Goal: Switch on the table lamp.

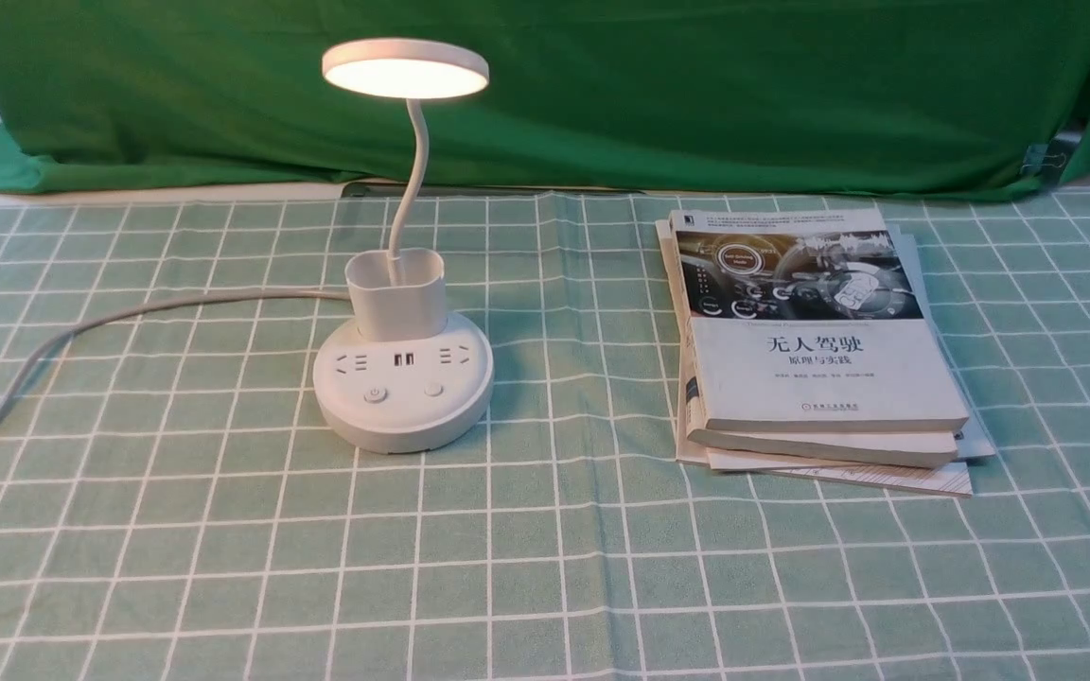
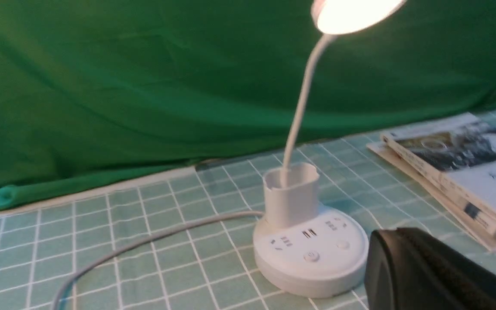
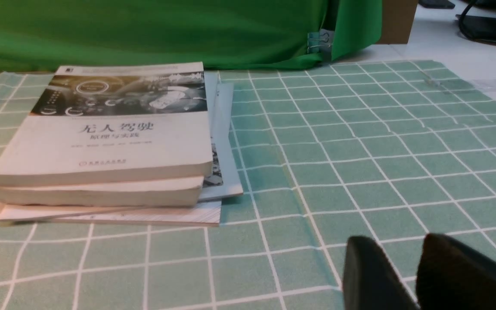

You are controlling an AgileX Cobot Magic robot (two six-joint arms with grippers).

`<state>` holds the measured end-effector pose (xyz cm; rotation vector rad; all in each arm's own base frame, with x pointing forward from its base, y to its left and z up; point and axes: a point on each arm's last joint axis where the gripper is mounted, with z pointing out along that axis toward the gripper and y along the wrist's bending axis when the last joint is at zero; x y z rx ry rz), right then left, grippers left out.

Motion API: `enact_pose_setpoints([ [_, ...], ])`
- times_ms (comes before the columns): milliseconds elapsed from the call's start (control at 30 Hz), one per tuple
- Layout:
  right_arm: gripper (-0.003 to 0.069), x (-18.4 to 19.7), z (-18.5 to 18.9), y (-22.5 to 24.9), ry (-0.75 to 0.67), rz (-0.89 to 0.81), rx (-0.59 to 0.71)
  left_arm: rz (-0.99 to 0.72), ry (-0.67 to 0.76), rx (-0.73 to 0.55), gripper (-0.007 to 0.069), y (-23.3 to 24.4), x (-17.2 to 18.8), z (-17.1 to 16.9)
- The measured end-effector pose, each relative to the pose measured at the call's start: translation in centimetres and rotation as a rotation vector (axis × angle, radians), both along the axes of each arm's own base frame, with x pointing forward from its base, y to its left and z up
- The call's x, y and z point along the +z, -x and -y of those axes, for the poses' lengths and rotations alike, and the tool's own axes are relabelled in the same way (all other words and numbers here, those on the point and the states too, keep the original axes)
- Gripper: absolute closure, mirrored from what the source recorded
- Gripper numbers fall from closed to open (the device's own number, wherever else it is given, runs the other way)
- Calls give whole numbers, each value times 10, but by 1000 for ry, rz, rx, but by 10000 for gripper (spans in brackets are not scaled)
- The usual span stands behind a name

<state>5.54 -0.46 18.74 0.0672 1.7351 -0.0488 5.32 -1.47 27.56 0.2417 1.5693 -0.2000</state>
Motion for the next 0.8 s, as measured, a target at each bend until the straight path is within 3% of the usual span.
enact_pose_setpoints([
  [200,421,0,0,0,0,0,0,105,82,159,624,6,-26,-9],
  [333,421,0,0,0,0,0,0,47,118,277,624,-3,-63,-14],
  [567,421,0,0,0,0,2,0,-158,92,283,624,-2,-86,-13],
  [800,421,0,0,0,0,2,0,-159,71,280,624,-2,-86,-13],
])
